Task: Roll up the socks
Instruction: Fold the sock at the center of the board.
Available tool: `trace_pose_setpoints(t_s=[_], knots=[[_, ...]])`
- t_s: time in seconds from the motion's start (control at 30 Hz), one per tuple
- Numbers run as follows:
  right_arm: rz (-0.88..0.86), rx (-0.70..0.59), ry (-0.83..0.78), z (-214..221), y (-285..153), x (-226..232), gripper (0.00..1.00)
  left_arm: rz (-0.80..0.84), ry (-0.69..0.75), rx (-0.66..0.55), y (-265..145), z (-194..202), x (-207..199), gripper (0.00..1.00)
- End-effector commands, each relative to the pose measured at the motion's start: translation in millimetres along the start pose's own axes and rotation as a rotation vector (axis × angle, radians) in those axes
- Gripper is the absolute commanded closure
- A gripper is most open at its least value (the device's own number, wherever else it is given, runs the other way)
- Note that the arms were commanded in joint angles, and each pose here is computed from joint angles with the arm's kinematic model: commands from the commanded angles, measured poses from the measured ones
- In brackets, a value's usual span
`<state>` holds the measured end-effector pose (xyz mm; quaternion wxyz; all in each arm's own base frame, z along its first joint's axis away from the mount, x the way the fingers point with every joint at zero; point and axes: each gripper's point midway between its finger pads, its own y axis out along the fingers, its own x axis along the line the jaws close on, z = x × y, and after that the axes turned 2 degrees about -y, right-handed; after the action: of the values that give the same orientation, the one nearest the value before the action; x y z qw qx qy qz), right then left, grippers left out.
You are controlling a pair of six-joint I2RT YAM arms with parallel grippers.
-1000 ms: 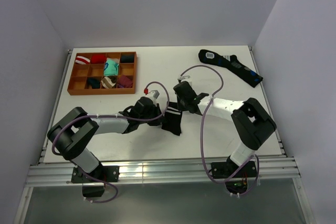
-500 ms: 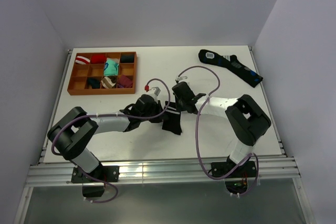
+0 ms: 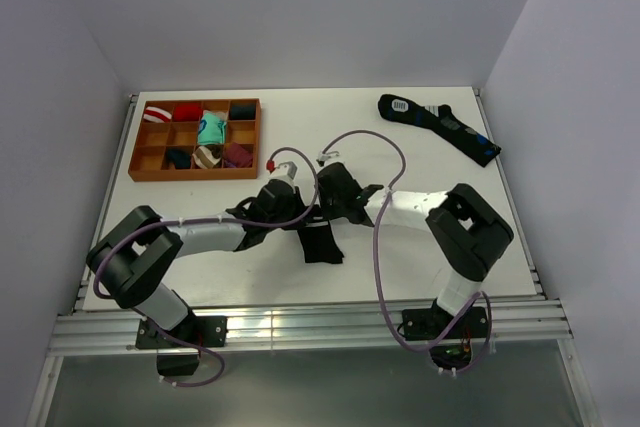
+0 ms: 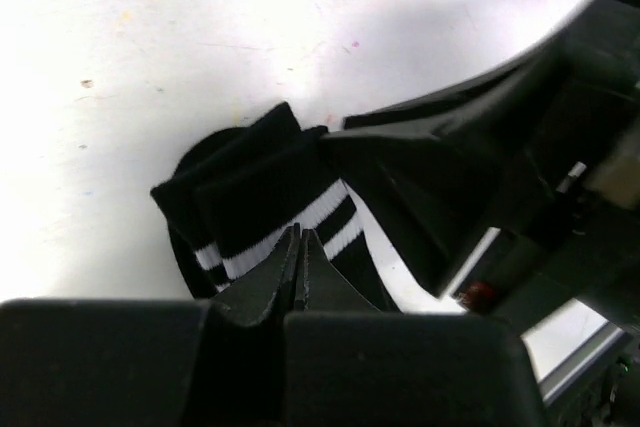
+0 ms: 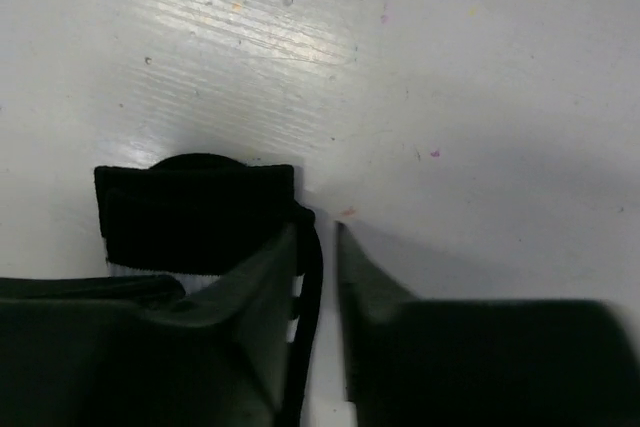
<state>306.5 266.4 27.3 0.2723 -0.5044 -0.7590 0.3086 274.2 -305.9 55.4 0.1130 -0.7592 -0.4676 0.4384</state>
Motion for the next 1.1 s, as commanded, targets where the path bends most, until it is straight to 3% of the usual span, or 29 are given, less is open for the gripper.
trace_pose_setpoints(t_s=[0.0,0.1,0.23,0.37,0.4,0.5,0.8,1.07], knots=[[-0.006,-0.088,0.018,-28,-16,3,0.63,-0.017,-0.031,-0.064,-5,-13,1,0.99],[0.011,-0.11,0.034,-34,-27,-1,0.48,-0.049,-0.048,-0.046,1,-9,11,1.0],[0.004,-0.149,0.056,-43,-47,-3,0.43,-0.084,-0.066,-0.024,6,2,23,1.0],[-0.082,-0.167,0.085,-37,-64,7,0.54,-0.111,-0.081,-0.006,9,10,35,1.0],[-0.115,-0.17,0.098,-35,-66,13,0.62,-0.11,-0.082,-0.005,9,9,35,1.0],[-0.151,-0.136,0.106,-11,-69,19,0.71,-0.115,-0.08,-0.003,10,8,38,1.0],[-0.245,-0.078,0.074,36,-56,59,0.75,-0.101,-0.068,0.0,13,0,30,1.0],[-0.204,0.004,0.076,64,-32,55,0.76,-0.085,-0.056,-0.019,5,-7,25,1.0]])
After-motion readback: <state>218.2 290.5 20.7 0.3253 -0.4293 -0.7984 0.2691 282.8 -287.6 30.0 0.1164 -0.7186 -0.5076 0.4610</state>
